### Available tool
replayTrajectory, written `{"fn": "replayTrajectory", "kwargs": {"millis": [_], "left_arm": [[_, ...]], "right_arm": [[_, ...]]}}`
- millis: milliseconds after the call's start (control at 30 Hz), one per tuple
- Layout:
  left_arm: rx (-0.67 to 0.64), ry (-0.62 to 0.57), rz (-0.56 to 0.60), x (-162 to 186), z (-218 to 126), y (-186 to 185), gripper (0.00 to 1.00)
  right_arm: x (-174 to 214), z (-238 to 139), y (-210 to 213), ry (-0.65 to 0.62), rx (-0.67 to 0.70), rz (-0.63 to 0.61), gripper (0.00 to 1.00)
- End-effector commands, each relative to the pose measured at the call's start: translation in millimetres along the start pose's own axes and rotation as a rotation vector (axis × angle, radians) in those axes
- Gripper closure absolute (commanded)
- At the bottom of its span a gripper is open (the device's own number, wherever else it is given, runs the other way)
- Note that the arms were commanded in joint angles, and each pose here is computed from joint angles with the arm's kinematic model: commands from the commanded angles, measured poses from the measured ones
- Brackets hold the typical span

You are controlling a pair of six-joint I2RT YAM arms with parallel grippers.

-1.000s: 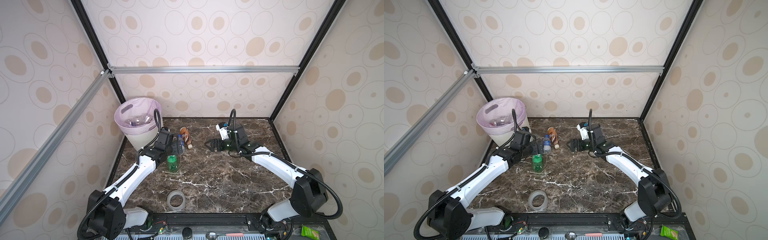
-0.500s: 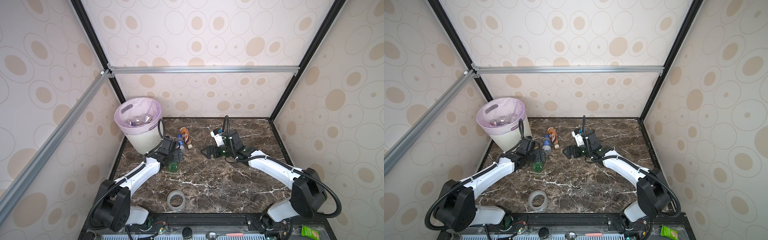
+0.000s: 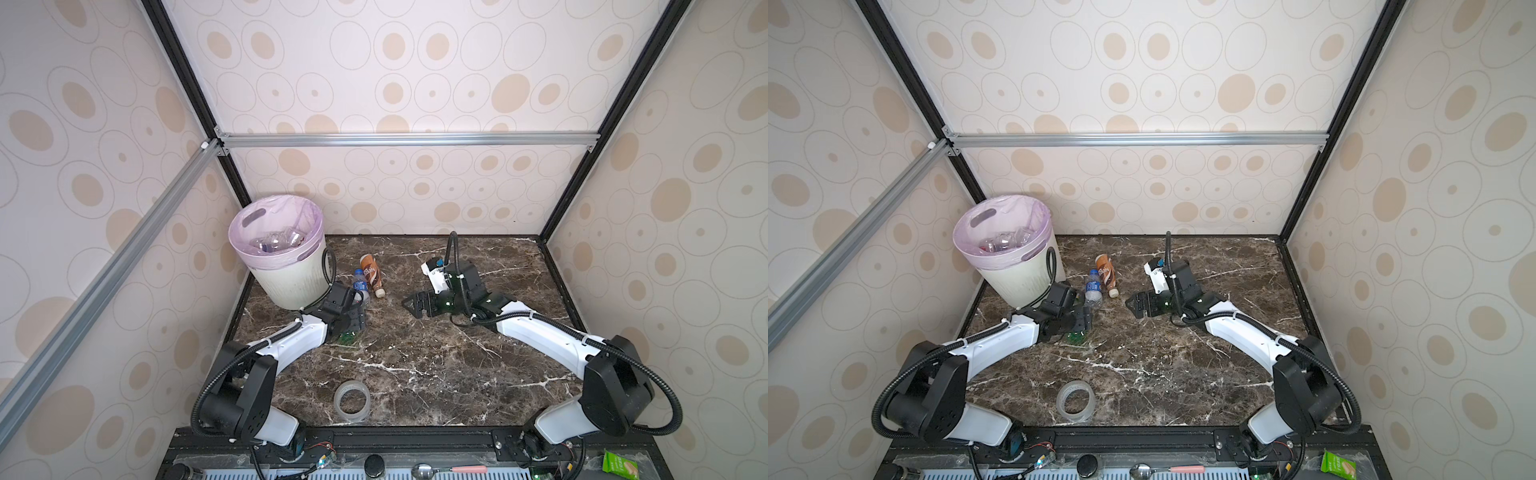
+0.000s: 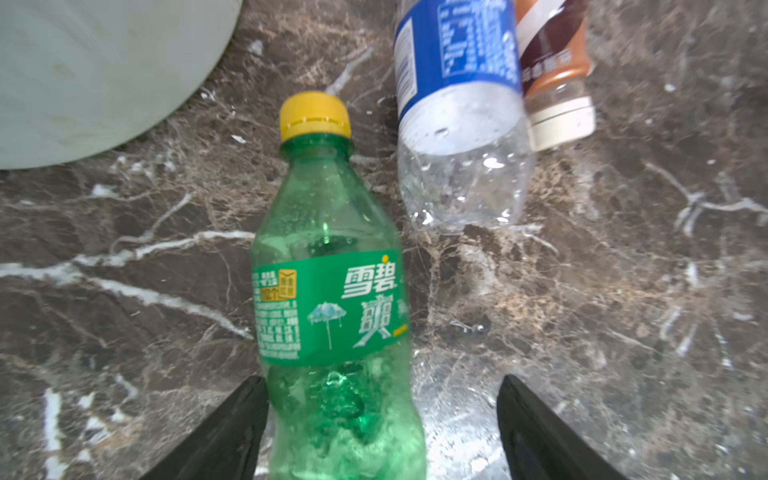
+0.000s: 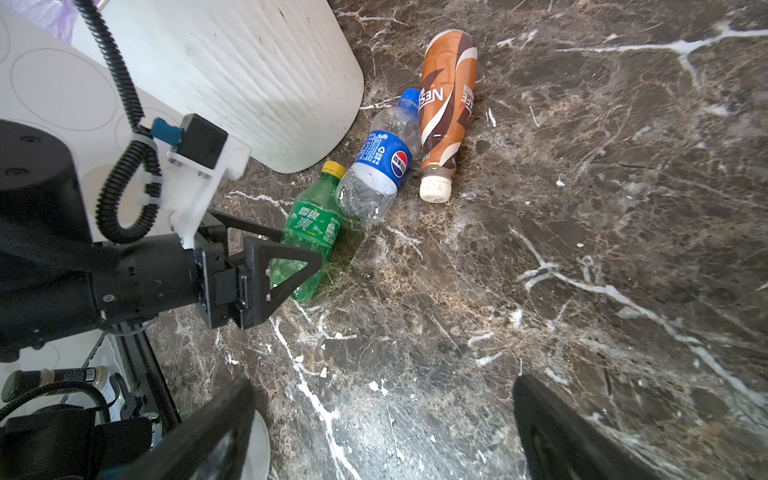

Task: Throw the plastic bottles in the bin
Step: 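Close left gripper around the green soda bottle body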

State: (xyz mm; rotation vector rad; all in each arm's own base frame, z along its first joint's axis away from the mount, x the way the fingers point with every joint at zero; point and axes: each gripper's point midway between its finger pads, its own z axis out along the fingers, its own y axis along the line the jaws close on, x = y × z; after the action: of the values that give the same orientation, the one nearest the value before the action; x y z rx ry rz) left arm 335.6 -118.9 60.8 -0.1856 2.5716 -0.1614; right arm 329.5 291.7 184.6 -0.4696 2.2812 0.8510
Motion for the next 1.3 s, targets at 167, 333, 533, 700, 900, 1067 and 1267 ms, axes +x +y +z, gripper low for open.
{"fn": "replayTrajectory", "kwargs": {"millis": [167, 333, 533, 700, 900, 1067, 1267], "left_arm": [[0.019, 0.019, 0.004, -2.8, 21.1, -9.2, 0.2], [0.04, 0.023, 0.014, -3.5, 25.8, -14.9, 0.35], [0.05, 0.029, 0.033, 1.9, 30.6, -21.0, 0.41], [0.056, 0.02, 0.049, 0.3, 34.5, -31.4, 0.43], [0.058, 0.016, 0.074, -3.7, 41.7, -45.1, 0.43], [0.075, 0.017, 0.105, -5.8, 47.4, -64.6, 0.43], [0.087, 0.022, 0.126, -4.4, 52.0, -77.4, 0.44]], "right_arm": [[6.0, -4.2, -5.9, -0.008, 0.028, -0.008, 0.0], [7.6, -7.3, -12.2, -0.011, 0.041, 0.011, 0.0], [7.7, -11.7, -25.2, -0.031, 0.045, 0.069, 0.0], [8.0, -14.6, -30.4, -0.036, 0.049, 0.087, 0.0], [10.3, -19.7, -33.4, -0.043, 0.059, 0.092, 0.0], [12.3, -24.2, -37.0, -0.048, 0.069, 0.097, 0.0], [13.2, -28.5, -44.5, -0.056, 0.084, 0.118, 0.0]]}}
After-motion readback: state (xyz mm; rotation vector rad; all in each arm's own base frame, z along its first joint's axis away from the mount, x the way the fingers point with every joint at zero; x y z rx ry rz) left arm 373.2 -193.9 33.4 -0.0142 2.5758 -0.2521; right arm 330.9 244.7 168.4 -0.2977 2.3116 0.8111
